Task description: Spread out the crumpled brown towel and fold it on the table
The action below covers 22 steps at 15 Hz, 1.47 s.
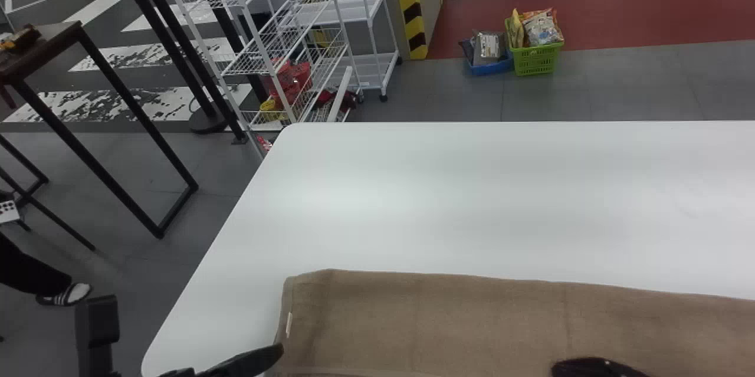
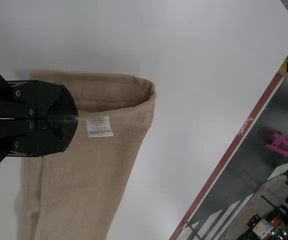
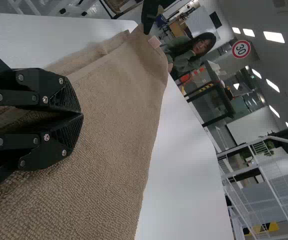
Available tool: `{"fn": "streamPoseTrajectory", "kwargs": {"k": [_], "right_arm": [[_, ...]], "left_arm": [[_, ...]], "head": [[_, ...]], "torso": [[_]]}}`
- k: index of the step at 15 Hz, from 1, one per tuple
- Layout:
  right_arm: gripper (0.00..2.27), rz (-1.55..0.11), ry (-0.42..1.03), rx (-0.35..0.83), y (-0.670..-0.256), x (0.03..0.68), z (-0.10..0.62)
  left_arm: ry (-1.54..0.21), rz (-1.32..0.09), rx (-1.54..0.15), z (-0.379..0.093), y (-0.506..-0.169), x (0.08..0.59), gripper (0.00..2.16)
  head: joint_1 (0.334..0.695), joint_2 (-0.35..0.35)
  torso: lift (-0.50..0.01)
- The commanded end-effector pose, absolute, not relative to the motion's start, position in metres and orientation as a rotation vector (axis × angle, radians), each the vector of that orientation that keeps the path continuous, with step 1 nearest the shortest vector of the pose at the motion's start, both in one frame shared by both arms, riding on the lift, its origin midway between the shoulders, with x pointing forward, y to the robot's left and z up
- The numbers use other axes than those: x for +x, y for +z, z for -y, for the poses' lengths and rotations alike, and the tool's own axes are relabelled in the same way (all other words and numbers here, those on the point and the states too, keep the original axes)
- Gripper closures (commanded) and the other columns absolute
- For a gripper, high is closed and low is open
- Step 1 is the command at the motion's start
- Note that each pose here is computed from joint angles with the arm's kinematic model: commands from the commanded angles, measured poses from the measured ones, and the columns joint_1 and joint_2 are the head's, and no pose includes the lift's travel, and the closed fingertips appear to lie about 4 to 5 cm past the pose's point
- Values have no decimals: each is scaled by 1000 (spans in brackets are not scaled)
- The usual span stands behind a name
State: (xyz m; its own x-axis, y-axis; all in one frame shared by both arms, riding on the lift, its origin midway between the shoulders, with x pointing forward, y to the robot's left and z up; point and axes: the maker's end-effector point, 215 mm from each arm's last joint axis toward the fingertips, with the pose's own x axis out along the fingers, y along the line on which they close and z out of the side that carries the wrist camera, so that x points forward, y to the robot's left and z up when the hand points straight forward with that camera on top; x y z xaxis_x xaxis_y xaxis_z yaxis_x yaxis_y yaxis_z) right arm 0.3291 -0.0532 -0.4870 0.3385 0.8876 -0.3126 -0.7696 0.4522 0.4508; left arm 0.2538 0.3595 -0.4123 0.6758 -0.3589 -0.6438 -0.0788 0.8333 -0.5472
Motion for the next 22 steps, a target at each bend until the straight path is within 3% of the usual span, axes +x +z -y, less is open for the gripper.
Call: {"fn": "streamPoseTrajectory", "kwargs": {"k": [1,5,8,14,22], "right_arm": [[974,-566,1089,241,-489,330,54],[974,-563,1089,240,-492,332,54],[974,-563,1079,239,-494,333,59],[977,-555,1078,229,-492,340,58],[977,-547,1071,231,-493,345,60]], "left_arm": [[-150,-847,-624,-355,-400,245,1818],[-158,-702,-612,-373,-355,277,1818],[-148,-695,-592,-377,-349,275,1818],[-125,-766,-567,-375,-364,250,1814],[-80,-912,-507,-363,-407,233,1808]], "head": [[695,350],[695,350],[695,350],[695,350],[695,350]], "torso": [[-127],[-127],[-127],[-127],[-127]]}}
